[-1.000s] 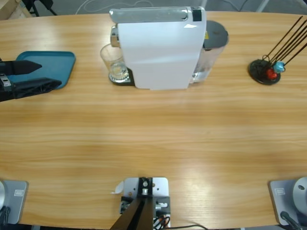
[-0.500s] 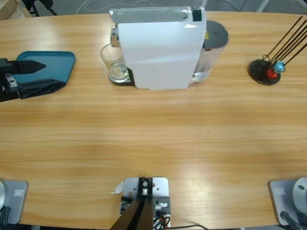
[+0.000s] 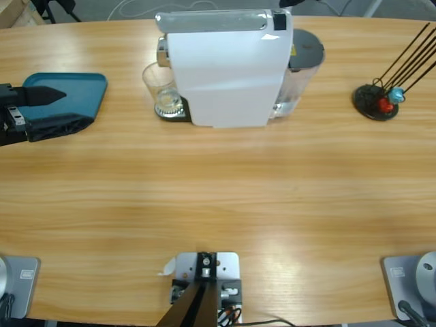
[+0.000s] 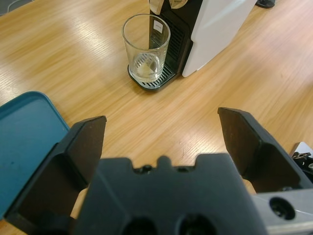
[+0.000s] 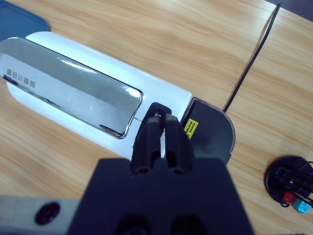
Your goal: Pour coffee
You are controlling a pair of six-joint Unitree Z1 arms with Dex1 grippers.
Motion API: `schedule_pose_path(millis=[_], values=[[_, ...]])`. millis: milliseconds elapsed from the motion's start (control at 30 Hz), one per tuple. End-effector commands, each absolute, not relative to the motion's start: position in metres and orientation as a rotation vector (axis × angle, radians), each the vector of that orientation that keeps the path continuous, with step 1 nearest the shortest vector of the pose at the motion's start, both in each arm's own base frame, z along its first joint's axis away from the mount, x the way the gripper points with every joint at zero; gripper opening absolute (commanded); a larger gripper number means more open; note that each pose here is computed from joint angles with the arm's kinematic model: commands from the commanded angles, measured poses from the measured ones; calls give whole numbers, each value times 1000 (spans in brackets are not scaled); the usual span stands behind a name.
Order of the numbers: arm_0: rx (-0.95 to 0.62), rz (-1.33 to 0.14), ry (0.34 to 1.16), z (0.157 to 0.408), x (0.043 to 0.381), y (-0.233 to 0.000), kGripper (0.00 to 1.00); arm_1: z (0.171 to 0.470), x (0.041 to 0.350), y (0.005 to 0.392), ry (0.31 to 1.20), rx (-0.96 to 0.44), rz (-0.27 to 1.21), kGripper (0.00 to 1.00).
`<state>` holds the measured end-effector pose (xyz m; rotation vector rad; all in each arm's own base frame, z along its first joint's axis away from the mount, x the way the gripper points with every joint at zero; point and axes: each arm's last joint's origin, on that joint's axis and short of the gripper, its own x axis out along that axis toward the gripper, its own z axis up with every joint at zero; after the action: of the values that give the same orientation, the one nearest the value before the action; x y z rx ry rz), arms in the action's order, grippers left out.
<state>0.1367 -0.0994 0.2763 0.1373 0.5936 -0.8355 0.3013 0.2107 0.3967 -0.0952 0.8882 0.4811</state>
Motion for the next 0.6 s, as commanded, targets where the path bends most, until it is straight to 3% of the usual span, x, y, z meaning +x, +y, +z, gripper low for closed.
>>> schedule_pose_path(millis=[33,433,600], values=[[143,-855,652,261,137,-102,1000,372,312,221,946,-130,470,0],[145,-857,656,259,138,-103,1000,372,319,225,934,-133,461,0],[145,-858,655,259,136,-102,1000,367,308,225,958,-153,466,0]])
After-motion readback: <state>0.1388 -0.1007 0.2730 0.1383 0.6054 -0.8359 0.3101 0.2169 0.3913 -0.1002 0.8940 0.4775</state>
